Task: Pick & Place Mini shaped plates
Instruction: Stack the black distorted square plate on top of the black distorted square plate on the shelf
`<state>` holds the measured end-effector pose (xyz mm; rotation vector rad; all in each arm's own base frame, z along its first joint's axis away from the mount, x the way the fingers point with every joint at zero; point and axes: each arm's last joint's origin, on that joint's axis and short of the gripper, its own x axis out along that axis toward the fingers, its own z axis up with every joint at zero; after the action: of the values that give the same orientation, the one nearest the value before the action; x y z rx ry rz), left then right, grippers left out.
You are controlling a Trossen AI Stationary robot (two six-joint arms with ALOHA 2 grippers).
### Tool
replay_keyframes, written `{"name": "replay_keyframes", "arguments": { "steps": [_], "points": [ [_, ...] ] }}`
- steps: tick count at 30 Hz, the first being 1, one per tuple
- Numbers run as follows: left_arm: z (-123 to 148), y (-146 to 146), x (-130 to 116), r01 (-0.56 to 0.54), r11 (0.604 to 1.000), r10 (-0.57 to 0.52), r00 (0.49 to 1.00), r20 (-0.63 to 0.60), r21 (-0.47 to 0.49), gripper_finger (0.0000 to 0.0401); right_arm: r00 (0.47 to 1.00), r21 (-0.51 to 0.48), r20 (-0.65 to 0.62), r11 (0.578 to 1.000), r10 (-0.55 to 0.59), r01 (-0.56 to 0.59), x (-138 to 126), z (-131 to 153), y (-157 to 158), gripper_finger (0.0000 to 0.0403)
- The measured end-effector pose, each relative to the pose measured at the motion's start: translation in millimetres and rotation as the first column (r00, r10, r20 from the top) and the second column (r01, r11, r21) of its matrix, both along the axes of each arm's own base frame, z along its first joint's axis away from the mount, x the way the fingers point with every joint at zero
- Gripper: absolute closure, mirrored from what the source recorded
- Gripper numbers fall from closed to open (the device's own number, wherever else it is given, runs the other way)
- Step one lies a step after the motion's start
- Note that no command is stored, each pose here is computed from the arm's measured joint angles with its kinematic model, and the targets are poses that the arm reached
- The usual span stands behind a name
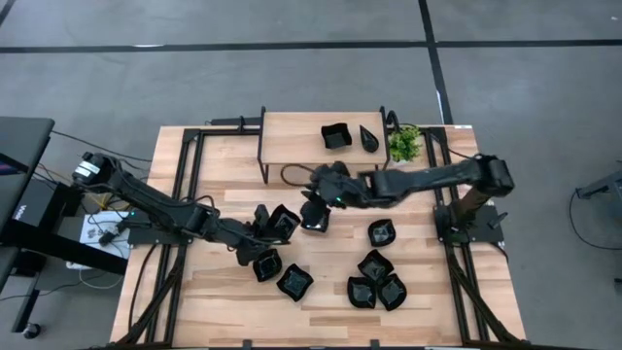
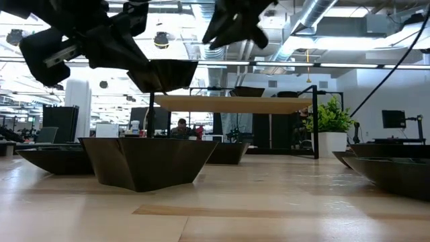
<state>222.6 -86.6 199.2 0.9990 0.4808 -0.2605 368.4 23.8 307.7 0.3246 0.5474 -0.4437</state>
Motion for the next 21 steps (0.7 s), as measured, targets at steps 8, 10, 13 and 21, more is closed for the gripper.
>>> {"name": "replay_keyframes", "arguments": {
  "steps": [8, 10, 13, 21],
  "points": [
    [-0.4, -2.0, -0.4, 0.002, 0.999, -0.003, 1.0, -0.005, -0.041, 0.0393, 0.984, 0.046, -0.073, 0.987, 0.16, -0.157, 25.9, -26.3, 2.8, 0.0253],
    [-0.7, -2.2, -0.6, 0.005, 0.999, -0.005, 1.0, -0.009, -0.051, 0.0393, 0.98, 0.03, -0.069, 0.982, 0.188, -0.187, 30.0, -27.4, 9.0, 0.0238],
    [-1.0, -2.7, -0.8, 0.023, 0.998, -0.024, 1.0, -0.017, -0.061, 0.039, 0.973, 0.015, -0.062, 0.975, 0.223, -0.223, 32.9, -24.9, 16.8, 0.0214],
    [-1.7, -2.6, -1.1, 0.032, 0.997, -0.034, 0.999, -0.027, -0.065, 0.0391, 0.967, 0.032, -0.077, 0.97, 0.242, -0.24, 31.5, -26.0, 20.0, 0.0181]
  ]
}}
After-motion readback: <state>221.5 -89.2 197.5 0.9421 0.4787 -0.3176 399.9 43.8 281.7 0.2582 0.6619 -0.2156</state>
